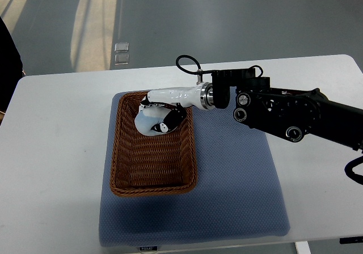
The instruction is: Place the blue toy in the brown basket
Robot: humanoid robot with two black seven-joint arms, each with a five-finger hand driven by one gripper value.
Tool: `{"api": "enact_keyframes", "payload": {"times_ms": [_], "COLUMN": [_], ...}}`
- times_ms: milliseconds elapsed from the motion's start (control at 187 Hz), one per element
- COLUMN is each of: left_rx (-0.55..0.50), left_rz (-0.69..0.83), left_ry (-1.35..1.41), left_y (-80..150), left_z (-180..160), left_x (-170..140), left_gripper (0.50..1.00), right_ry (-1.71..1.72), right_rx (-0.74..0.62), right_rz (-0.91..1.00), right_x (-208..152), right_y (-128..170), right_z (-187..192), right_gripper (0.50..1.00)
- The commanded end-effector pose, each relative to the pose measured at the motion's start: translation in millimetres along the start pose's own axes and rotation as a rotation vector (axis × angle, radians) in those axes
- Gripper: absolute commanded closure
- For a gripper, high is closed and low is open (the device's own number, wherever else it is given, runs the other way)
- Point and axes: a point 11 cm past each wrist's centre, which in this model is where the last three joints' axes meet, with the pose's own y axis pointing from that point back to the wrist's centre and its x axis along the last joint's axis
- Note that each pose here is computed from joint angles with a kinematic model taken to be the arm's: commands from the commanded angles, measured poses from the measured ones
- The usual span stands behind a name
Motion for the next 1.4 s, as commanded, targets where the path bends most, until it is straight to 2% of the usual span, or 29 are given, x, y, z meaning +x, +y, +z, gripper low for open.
{"api": "enact_keyframes", "payload": {"times_ms": [0, 155, 236, 375, 428, 717, 846, 937, 1071, 1189, 1392], "left_rx": [0.0, 0.0, 0.0, 0.0, 0.0, 0.0, 0.0, 0.0, 0.0, 0.0, 0.0], "left_rz": [0.0, 0.0, 0.0, 0.0, 0.0, 0.0, 0.001, 0.0, 0.0, 0.0, 0.0], "left_ry": [0.0, 0.0, 0.0, 0.0, 0.0, 0.0, 0.0, 0.0, 0.0, 0.0, 0.0], "left_y": [0.0, 0.0, 0.0, 0.0, 0.0, 0.0, 0.0, 0.0, 0.0, 0.0, 0.0], "left_z": [0.0, 0.0, 0.0, 0.0, 0.0, 0.0, 0.0, 0.0, 0.0, 0.0, 0.0], "left_x": [-0.1, -0.1, -0.1, -0.1, -0.1, -0.1, 0.4, -0.1, -0.1, -0.1, -0.1], "left_gripper": [0.5, 0.5, 0.5, 0.5, 0.5, 0.5, 0.5, 0.5, 0.5, 0.5, 0.5], "right_ry": [-0.016, -0.041, -0.047, -0.052, -0.055, -0.062, -0.066, -0.093, -0.16, -0.257, -0.553], "right_rx": [0.006, 0.016, 0.018, 0.012, 0.012, 0.007, 0.004, 0.019, 0.051, 0.058, 0.116], "right_rz": [0.013, 0.02, 0.031, 0.051, 0.05, 0.052, 0.059, 0.109, 0.199, 0.299, 0.463], "right_x": [-6.5, -17.5, -19.5, -18.1, -18.7, -19.3, -16.4, 1.1, 30.9, 60.1, 82.0], "right_y": [-3.4, -8.3, -9.5, -9.4, -9.4, -7.8, -5.9, -1.3, 8.5, 31.2, 54.0], "right_z": [-0.1, -1.3, -1.6, 1.1, 1.4, 4.5, 6.3, 4.1, 0.6, 14.6, 40.9], "right_gripper": [0.989, 0.94, 0.885, 0.744, 0.709, 0.644, 0.64, 0.601, 0.599, 0.599, 0.599]}}
